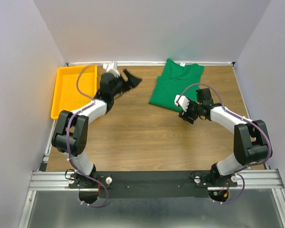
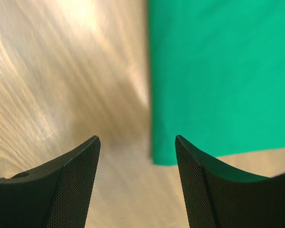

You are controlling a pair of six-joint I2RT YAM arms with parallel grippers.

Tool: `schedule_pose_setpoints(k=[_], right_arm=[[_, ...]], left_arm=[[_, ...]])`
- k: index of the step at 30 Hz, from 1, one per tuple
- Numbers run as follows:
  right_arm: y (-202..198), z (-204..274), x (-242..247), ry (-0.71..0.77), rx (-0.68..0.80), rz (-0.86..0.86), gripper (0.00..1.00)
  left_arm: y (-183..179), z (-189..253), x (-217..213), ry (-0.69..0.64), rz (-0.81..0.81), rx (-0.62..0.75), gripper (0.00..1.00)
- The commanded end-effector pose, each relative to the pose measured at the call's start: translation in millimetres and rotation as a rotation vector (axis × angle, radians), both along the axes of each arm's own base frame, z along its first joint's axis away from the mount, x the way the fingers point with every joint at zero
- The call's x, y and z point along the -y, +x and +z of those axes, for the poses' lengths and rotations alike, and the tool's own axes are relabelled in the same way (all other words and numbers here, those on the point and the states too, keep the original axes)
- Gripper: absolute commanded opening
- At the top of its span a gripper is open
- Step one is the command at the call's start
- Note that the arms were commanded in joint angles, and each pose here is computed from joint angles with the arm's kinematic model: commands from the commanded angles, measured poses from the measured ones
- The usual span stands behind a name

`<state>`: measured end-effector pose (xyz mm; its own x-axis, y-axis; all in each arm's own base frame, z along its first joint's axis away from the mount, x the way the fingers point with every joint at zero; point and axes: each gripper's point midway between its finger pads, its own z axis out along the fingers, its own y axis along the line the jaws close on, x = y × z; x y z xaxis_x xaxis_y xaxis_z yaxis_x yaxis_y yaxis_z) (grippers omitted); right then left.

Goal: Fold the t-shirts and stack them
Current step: Fold the tshirt

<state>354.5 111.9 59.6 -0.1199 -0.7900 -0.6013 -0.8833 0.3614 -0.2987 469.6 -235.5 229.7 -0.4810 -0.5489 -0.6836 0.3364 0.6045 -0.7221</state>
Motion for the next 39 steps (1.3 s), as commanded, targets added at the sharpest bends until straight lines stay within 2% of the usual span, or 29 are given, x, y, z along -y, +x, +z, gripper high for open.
schedule_pose_setpoints(k=[1, 5, 8, 9, 10, 11, 15, 22, 28, 31, 32, 33, 34, 35, 36, 39], right_arm=[[8.5, -14.2, 11.4, -0.076, 0.05, -0.093, 0.72], [19.2, -26.7, 12.9, -0.117, 0.073, -0.141, 0.71], [25.1, -37.4, 20.2, -0.151, 0.07, -0.186, 0.7], [27.6, -38.5, 21.1, -0.152, 0.079, -0.196, 0.69], [28.3, -41.6, 23.3, -0.163, 0.077, -0.206, 0.68], [28.1, -43.6, 23.7, -0.166, 0.073, -0.207, 0.68], [25.6, -51.1, 24.2, -0.169, 0.051, -0.211, 0.61], [32.5, -44.1, 17.6, -0.128, 0.076, -0.213, 0.55], [31.5, -43.6, 15.4, -0.115, 0.072, -0.211, 0.54], [31.3, -43.5, 15.9, -0.118, 0.074, -0.208, 0.52], [30.9, -43.5, 16.0, -0.118, 0.074, -0.208, 0.52], [31.2, -43.1, 15.7, -0.119, 0.075, -0.205, 0.52], [30.9, -43.8, 16.2, -0.121, 0.074, -0.202, 0.48], [31.9, -43.1, 14.6, -0.118, 0.076, -0.197, 0.45], [30.9, -47.4, 14.5, -0.121, 0.064, -0.195, 0.37], [28.7, -58.8, 12.1, -0.126, 0.029, -0.178, 0.21]], left_arm=[[-62.3, -98.8, 10.8, -0.029, -0.059, -0.269, 0.86], [-83.9, -122.0, 42.2, -0.102, -0.057, -0.382, 0.86], [-89.5, -136.0, 74.6, -0.153, -0.059, -0.487, 0.8], [-89.3, -142.4, 79.5, -0.164, -0.043, -0.523, 0.75], [-87.1, -150.5, 89.4, -0.167, -0.036, -0.551, 0.74], [-86.0, -159.8, 90.8, -0.171, -0.003, -0.596, 0.72], [-73.6, -188.5, 94.0, -0.21, 0.155, -0.763, 0.71], [-46.3, -217.1, 81.2, -0.188, 0.38, -0.848, 0.68], [-28.9, -226.4, 86.9, -0.179, 0.461, -0.887, 0.62], [-21.2, -225.0, 93.3, -0.176, 0.458, -0.881, 0.45], [-20.7, -224.7, 94.4, -0.174, 0.459, -0.883, 0.43], [-19.5, -225.6, 93.9, -0.172, 0.463, -0.884, 0.35], [-19.8, -225.8, 96.0, -0.172, 0.463, -0.884, 0.16], [-19.8, -225.4, 97.4, -0.173, 0.46, -0.884, 0.1], [-20.0, -226.2, 97.2, -0.171, 0.456, -0.886, 0.0], [-20.7, -223.8, 98.2, -0.162, 0.447, -0.873, 0.0]])
